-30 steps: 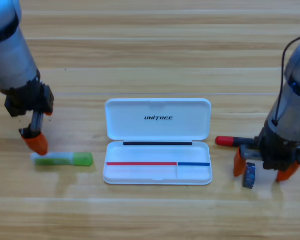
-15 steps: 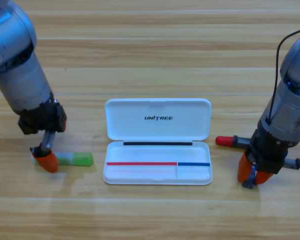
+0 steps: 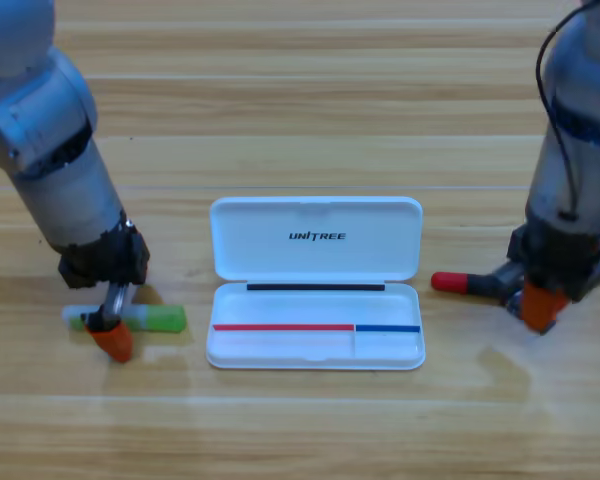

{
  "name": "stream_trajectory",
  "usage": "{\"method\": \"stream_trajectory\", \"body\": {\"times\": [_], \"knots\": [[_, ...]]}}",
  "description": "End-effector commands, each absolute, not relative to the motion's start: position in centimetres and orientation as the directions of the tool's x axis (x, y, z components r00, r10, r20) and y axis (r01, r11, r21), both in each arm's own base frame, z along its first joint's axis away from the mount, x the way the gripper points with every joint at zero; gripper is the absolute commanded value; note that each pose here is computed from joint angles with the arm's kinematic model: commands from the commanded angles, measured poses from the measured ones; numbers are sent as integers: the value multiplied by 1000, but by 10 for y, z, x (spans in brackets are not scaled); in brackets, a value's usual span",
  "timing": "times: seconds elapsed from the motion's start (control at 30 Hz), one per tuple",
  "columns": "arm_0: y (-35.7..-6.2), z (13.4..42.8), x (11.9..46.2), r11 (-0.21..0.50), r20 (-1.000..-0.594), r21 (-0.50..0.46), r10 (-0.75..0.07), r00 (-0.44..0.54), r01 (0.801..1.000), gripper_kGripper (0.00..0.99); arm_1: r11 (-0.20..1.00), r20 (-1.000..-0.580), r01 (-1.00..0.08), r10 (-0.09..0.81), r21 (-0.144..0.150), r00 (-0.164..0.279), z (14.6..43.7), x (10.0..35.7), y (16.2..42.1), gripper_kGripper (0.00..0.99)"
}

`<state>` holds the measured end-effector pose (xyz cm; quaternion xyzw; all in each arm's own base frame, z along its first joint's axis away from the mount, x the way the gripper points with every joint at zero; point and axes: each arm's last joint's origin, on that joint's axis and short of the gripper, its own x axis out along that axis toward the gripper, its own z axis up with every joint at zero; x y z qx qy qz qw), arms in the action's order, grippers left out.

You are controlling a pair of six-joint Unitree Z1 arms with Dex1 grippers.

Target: Clean up eraser and pencils

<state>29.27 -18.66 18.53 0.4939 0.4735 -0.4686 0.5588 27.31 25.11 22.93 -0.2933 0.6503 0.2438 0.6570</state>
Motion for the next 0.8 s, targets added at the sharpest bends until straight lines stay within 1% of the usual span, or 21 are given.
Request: {"method": "stream_trajectory", "body": {"times": [0.03,0.07,0.1,0.17,0.23,0.33,0.37,0.4,0.43,0.5,0.53,0.63,0.8], "knots": [[-192,156,290,53,-998,58,-36,60,997,973,381,-993,-920,-106,-95,59,240,238,271,0],[-192,155,290,55,-998,59,-35,61,997,957,322,-993,-943,-99,-86,57,242,235,274,0],[-192,153,290,55,-998,59,-35,61,997,940,272,-995,-960,-87,-68,46,243,232,277,0],[-192,152,290,55,-997,66,-39,68,996,882,169,-997,-984,-75,-49,37,244,227,284,0],[-192,150,291,55,-996,72,-43,74,996,802,106,-999,-994,-53,-19,14,242,224,293,0],[-192,149,291,48,-996,73,-40,75,996,624,55,-999,-998,-32,1,-3,238,226,307,0],[-192,150,291,42,-996,75,-38,76,996,569,50,-1000,-999,-28,0,-1,236,228,312,0],[-192,150,291,31,-996,75,-35,76,997,499,47,-1000,-999,-25,-2,1,234,231,316,0],[-192,150,291,26,-997,73,-36,74,997,405,38,-1000,-999,-23,-1,0,232,233,320,0],[-192,152,291,26,-996,75,-35,76,997,149,32,-1000,-999,-17,-3,3,229,238,327,0],[-192,154,292,28,-996,79,-35,80,996,3,26,-1000,-1000,-16,-4,4,228,239,330,0],[-192,164,292,50,-995,96,-33,97,994,0,18,-1000,-1000,-10,-6,6,222,244,340,0],[-189,181,288,45,-995,91,-24,92,995,0,-2,-1000,-1000,-10,-1,1,211,248,353,0]]}}
